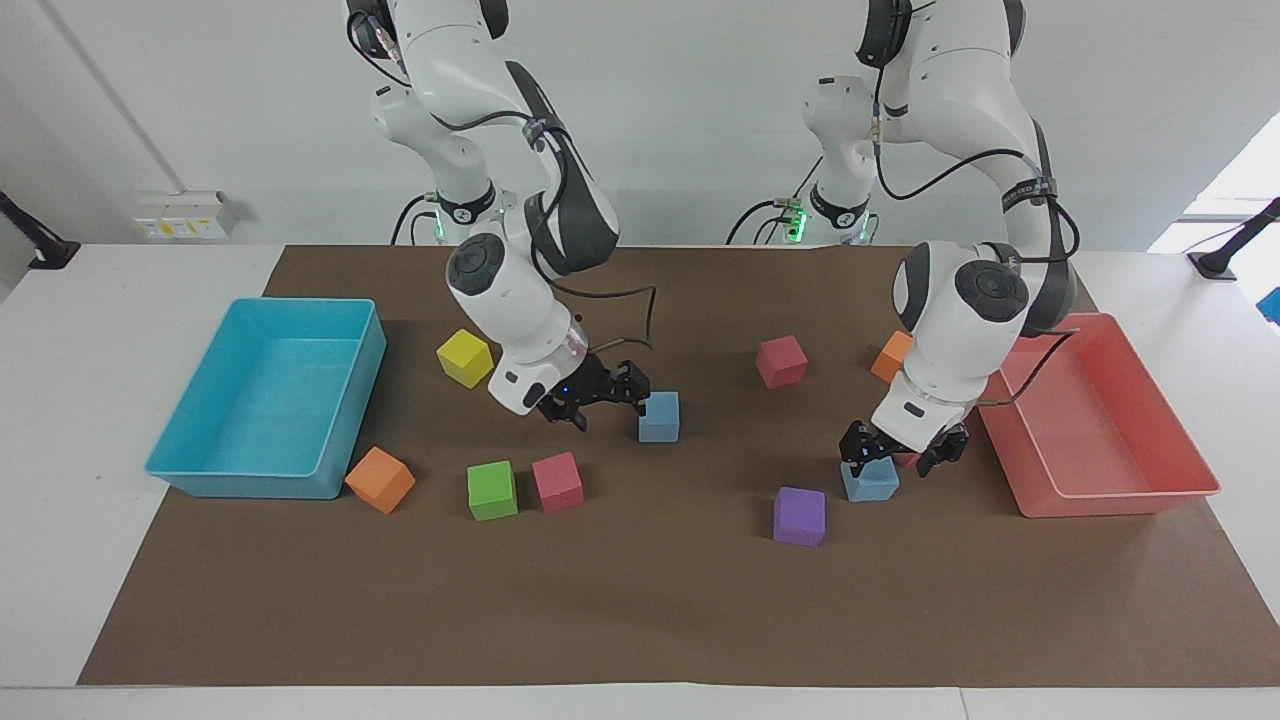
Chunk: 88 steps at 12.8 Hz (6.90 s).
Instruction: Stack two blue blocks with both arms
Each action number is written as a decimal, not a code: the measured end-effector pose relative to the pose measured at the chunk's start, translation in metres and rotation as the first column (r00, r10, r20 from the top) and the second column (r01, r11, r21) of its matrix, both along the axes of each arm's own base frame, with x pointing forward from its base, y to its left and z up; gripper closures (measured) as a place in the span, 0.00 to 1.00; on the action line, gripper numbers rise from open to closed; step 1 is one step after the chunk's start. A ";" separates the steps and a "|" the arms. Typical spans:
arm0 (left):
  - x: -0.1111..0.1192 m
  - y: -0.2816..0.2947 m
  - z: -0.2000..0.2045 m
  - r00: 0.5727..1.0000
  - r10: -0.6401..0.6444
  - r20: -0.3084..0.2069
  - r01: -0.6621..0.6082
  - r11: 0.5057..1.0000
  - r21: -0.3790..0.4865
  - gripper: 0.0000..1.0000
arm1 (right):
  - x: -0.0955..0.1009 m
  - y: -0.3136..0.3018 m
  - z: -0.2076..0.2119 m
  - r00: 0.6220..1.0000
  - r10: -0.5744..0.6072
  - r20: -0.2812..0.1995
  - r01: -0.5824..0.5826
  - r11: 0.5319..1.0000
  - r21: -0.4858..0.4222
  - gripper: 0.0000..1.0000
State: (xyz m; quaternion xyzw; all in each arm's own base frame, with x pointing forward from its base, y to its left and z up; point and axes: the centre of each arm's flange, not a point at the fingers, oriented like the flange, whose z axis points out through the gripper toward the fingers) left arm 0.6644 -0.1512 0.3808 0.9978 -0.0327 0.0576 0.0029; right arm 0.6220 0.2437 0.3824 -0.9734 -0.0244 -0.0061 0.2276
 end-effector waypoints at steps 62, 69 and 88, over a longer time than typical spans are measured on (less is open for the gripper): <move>-0.156 -0.281 0.013 0.999 -0.034 0.018 0.034 0.998 -0.053 0.43 | -0.050 -0.041 -0.126 0.957 -0.214 -0.194 0.271 0.895 0.355 0.99; -0.150 -0.293 -0.004 1.000 -0.012 0.009 0.013 0.999 -0.050 0.43 | -0.050 -0.041 -0.126 0.957 -0.214 -0.194 0.271 0.895 0.355 0.99; -0.148 -0.292 -0.003 1.000 0.016 0.010 -0.016 0.999 -0.052 0.01 | -0.049 -0.041 -0.125 0.958 -0.218 -0.188 0.273 0.895 0.352 0.99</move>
